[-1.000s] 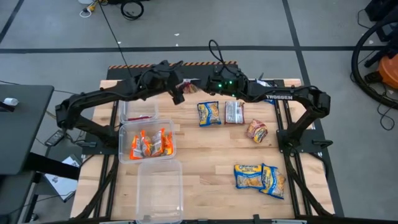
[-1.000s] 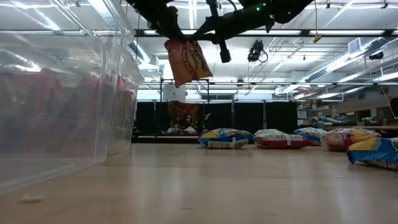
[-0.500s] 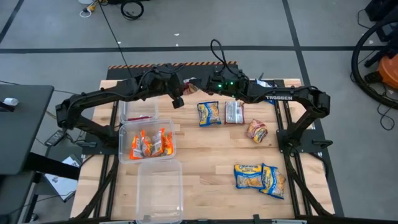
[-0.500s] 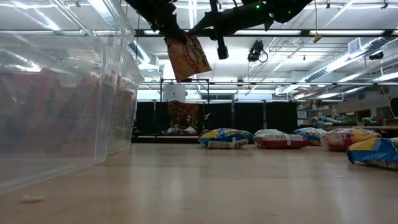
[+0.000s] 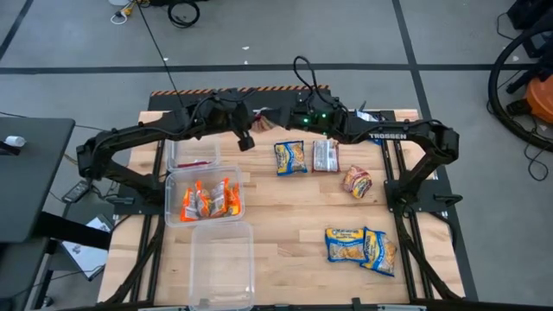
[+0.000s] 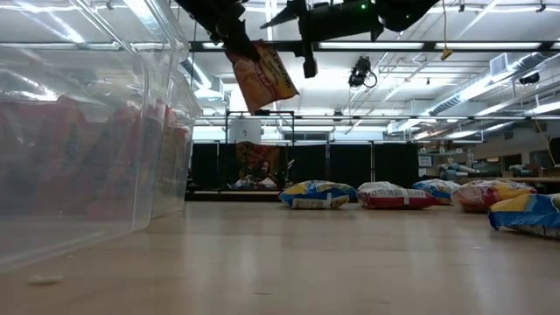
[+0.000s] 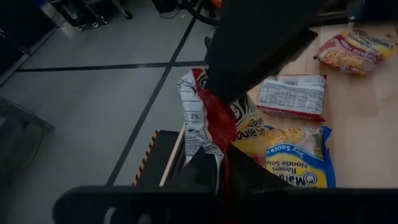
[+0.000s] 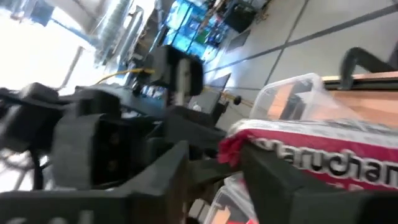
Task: Sort Maruchan noodles
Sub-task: Put the red noodle pack into the top transparent bin
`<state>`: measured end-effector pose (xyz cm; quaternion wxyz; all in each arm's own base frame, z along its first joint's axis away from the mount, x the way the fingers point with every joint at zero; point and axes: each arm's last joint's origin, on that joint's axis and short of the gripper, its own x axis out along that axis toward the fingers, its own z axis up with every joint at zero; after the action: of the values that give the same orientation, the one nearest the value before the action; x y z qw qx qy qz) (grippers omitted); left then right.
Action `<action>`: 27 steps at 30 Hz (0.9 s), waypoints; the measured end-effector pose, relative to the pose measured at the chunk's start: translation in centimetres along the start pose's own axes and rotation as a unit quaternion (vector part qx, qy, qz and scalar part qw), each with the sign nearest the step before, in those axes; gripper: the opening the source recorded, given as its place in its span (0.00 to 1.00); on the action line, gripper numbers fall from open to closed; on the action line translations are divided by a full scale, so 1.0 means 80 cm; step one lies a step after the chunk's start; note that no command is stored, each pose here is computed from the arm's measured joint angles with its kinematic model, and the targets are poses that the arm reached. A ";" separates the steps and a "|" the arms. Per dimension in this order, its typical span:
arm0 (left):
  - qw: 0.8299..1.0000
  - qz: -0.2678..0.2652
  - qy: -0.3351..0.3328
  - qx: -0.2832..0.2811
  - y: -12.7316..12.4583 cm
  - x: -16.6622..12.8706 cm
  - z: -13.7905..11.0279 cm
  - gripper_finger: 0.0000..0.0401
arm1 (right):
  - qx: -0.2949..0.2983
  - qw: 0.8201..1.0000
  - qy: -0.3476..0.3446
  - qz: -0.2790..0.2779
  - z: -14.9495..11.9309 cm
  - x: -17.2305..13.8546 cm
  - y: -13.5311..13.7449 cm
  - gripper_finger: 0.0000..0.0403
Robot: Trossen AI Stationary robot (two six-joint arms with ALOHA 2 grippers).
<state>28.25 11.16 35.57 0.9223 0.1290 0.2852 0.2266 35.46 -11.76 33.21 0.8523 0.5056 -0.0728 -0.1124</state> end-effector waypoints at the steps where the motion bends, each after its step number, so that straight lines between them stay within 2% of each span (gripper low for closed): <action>1: 1.000 -0.001 0.004 0.003 0.000 0.000 -0.001 0.02 | -0.005 1.000 0.003 0.008 0.003 -0.001 0.001 0.41; 6: 0.997 -0.018 0.044 0.053 0.009 -0.022 0.012 0.02 | -0.064 0.996 0.001 0.067 0.028 -0.023 0.025 0.56; 9: 0.991 -0.035 0.093 0.087 0.019 -0.044 0.017 0.02 | -0.096 0.992 0.004 0.082 0.035 -0.037 0.039 0.59; 12: 0.983 -0.048 0.155 0.092 0.035 -0.070 0.014 0.02 | -0.131 0.987 -0.002 0.092 0.042 -0.054 0.055 0.60; 19: 0.940 -0.097 0.320 0.070 0.059 -0.130 -0.029 0.02 | -0.176 0.981 0.020 0.076 0.039 -0.082 0.074 0.59; 24: 0.932 -0.092 0.346 0.055 0.070 -0.139 -0.040 0.02 | -0.182 0.980 0.050 0.064 0.025 -0.084 0.076 0.59; 27: 0.922 -0.105 0.369 0.057 0.065 -0.135 -0.061 0.02 | -0.178 0.980 0.076 0.051 0.014 -0.084 0.074 0.59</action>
<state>15.72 10.86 38.58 0.7615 0.0582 0.6294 0.1435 29.42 -8.19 38.92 0.9365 0.3481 -0.0119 -0.0415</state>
